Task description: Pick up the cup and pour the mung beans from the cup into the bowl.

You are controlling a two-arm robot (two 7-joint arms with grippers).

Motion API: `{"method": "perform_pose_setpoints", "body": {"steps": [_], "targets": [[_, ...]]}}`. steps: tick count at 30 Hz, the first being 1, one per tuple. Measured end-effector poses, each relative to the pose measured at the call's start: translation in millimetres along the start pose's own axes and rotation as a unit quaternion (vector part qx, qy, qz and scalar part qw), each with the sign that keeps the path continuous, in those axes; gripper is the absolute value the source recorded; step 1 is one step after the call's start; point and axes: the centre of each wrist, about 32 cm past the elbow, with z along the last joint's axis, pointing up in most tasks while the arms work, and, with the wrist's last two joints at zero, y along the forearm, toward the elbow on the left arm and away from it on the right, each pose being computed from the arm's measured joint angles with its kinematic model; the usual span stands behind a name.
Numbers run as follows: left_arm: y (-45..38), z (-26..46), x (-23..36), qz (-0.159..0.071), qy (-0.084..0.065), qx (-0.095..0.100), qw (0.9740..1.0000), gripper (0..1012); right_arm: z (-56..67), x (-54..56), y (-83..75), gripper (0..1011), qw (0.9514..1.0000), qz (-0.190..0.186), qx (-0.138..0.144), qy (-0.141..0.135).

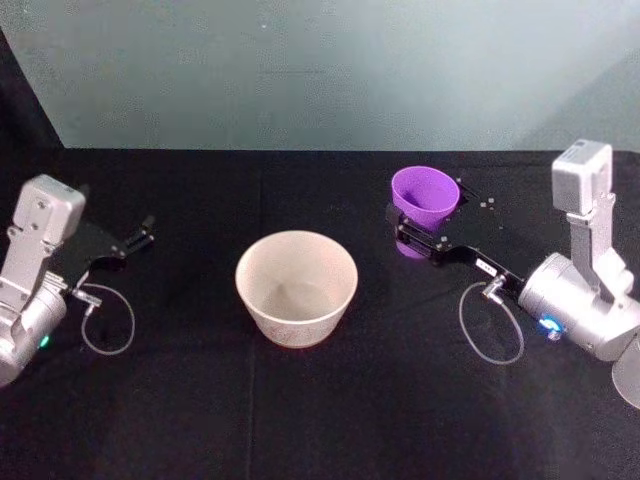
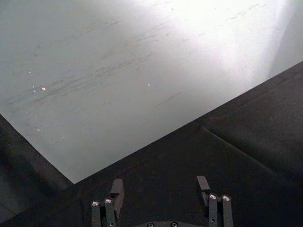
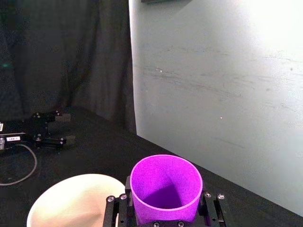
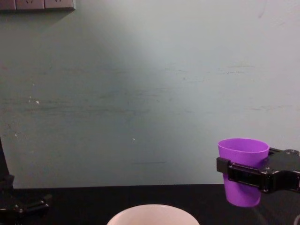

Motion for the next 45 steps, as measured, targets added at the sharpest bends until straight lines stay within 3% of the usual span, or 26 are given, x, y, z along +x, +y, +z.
{"method": "perform_pose_setpoints", "body": {"steps": [45], "targets": [[0.0, 0.0, 0.0, 0.000, 0.000, 0.000, 1.0000, 1000, 0.0, 0.0, 0.0, 731, 1.0000, 0.000, 0.000, 0.000]]}}
